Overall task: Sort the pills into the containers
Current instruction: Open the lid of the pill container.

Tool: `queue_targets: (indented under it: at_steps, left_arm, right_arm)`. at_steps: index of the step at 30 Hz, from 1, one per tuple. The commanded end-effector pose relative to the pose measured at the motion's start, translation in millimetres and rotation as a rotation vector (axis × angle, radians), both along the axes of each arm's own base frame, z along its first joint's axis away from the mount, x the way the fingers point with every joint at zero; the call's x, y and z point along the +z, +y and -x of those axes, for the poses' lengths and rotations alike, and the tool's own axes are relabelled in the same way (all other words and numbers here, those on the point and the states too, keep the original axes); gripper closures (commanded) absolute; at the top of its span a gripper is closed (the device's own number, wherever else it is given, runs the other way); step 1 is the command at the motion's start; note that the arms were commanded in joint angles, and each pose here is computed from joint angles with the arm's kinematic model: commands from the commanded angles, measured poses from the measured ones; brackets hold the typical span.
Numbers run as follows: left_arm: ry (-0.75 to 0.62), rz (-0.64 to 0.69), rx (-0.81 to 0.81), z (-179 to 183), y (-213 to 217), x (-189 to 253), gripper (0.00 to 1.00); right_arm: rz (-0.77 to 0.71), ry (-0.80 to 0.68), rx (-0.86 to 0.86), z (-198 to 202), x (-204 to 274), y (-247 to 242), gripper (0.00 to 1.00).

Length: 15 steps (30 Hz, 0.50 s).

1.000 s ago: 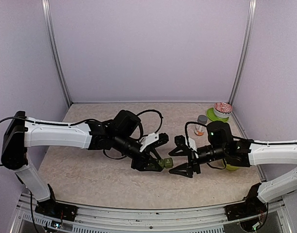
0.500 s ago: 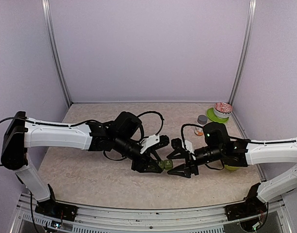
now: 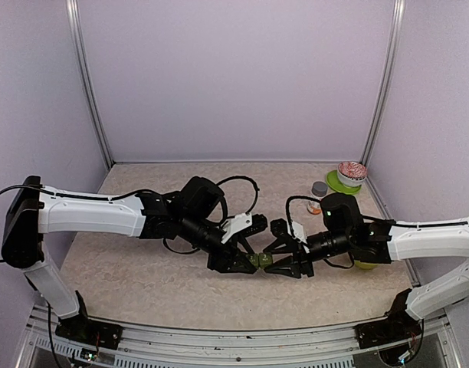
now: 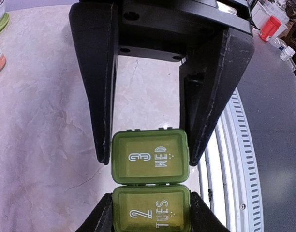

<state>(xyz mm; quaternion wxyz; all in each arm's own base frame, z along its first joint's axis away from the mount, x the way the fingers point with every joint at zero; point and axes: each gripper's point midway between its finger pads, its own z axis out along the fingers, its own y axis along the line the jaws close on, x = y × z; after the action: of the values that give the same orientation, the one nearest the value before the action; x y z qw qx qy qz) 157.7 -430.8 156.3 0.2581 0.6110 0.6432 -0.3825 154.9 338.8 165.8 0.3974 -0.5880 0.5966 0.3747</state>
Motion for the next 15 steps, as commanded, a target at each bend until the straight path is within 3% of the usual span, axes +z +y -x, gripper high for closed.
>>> queue_targets:
  at_steps: [1,7,15]
  left_arm:
    - [-0.005,0.000,-0.015,4.6,1.8,0.9,0.86]
    - [-0.008,0.010,-0.019,5.5,1.8,5.8,0.86]
    - [-0.016,0.006,-0.004,3.0,2.4,5.1,0.86]
  right_arm:
    - [-0.018,-0.010,0.023,4.6,8.8,3.2,0.52]
    - [-0.021,-0.007,0.034,6.7,9.1,3.1,0.64]
    - [-0.041,0.003,0.040,9.0,15.3,3.2,0.70]
